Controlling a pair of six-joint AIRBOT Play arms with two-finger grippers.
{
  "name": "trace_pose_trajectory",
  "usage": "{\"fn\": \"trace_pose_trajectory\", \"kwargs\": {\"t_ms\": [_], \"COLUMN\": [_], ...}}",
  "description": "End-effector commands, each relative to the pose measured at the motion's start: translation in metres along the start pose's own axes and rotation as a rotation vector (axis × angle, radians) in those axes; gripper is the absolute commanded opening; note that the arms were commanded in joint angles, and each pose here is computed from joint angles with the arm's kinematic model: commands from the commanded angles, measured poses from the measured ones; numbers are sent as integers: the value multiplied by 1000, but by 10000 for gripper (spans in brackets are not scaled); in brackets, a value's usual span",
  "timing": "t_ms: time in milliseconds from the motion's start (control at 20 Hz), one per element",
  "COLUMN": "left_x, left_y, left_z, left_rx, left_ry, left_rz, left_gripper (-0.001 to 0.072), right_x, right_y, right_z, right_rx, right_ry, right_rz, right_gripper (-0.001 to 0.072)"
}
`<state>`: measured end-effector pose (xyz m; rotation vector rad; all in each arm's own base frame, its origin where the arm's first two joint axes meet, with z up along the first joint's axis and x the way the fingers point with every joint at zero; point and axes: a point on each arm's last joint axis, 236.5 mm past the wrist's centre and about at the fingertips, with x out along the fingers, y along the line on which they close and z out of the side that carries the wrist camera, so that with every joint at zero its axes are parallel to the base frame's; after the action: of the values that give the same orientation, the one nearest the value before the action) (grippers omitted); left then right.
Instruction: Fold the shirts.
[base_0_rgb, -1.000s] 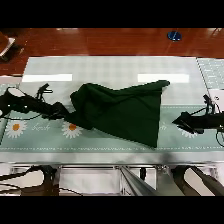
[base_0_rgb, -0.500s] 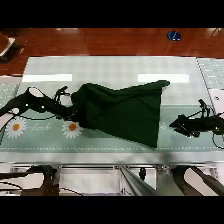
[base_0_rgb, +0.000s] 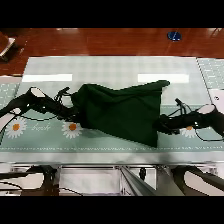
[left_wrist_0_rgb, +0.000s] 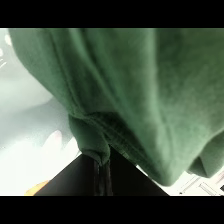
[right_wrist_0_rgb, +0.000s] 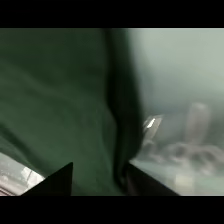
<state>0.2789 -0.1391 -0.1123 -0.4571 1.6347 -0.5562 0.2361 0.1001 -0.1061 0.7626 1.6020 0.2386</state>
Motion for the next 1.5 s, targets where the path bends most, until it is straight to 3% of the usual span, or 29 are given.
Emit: {"fn": "trace_pose_trajectory", "kwargs": {"t_ms": [0,100,250,450,550,750,950,1200,1300,1450], "left_x": [-1,-11,-74,-268,-376,-509,-571,-602,-601,-591], "left_y": [-1,-5,-23,-103,-154,-246,-315,-350,-347,-323], "left_z": [2,7,35,80,62,-36,-140,-241,-243,-211], "left_rx": [0,4,57,168,266,507,677,765,770,688], "left_ry": [-12,-38,-205,-802,-1122,-1558,-1884,-2131,-2118,-2021], "left_rz": [0,-7,-12,-125,-134,55,353,733,750,654], "left_gripper": [24,23,23,23,23,23,23,23,23,23], "right_x": [22,15,-38,-208,-304,-431,-489,-492,-487,-472], "right_y": [36,66,129,242,288,324,313,297,290,282], "right_z": [-3,2,19,71,57,-37,-133,-194,-194,-186], "right_rx": [-86,-232,-433,-680,-790,-934,-985,-1003,-985,-961], "right_ry": [47,49,28,-435,-694,-1100,-1369,-1423,-1398,-1327], "right_rz": [33,58,128,160,152,79,16,3,-15,-30], "right_gripper": [275,16,21,20,20,20,20,20,20,21]}}
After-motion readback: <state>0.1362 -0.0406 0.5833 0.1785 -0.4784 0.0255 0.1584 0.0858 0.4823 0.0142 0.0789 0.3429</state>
